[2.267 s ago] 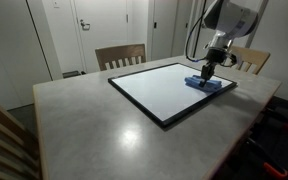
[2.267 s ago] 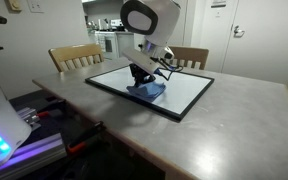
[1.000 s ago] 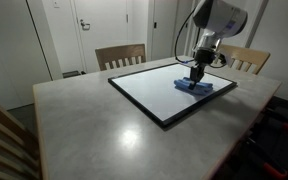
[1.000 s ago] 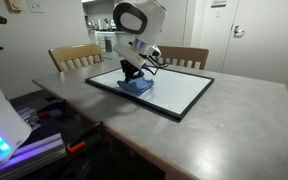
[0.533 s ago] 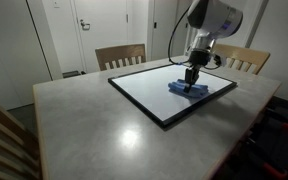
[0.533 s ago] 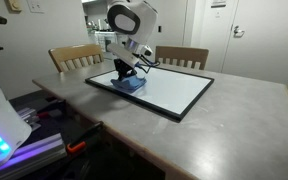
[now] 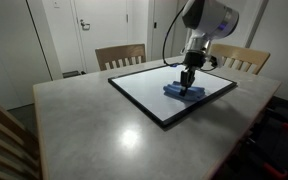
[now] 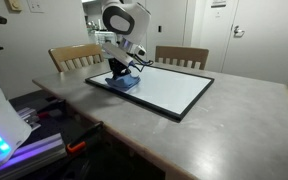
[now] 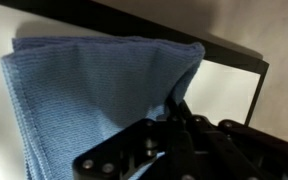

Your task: Pick up the light blue towel and wipe the white board on the table with it.

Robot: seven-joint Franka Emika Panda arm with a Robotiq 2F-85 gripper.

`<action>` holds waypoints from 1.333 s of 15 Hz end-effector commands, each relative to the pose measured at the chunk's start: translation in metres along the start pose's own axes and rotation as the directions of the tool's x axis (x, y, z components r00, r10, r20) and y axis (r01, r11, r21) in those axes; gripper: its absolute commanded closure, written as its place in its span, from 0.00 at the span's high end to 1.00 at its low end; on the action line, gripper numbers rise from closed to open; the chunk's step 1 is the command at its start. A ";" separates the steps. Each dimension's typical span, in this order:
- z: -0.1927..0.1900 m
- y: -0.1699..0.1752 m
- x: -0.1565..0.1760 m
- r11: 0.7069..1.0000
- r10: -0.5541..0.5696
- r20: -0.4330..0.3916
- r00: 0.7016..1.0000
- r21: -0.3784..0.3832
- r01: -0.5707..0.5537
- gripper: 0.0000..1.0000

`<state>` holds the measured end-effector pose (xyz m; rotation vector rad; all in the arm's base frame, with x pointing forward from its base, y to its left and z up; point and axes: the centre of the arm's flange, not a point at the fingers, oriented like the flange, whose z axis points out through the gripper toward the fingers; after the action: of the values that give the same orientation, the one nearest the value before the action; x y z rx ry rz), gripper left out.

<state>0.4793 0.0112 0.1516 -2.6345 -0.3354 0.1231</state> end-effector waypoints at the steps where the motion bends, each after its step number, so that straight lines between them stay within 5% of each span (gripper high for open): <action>1: 0.014 -0.014 0.007 1.000 0.009 0.002 1.000 0.007 -0.009 0.01; 20: 0.071 -0.098 0.072 1.000 0.004 0.025 1.000 0.006 -0.004 0.01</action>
<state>0.5097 0.1265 0.1409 -2.6284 -0.3454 0.1517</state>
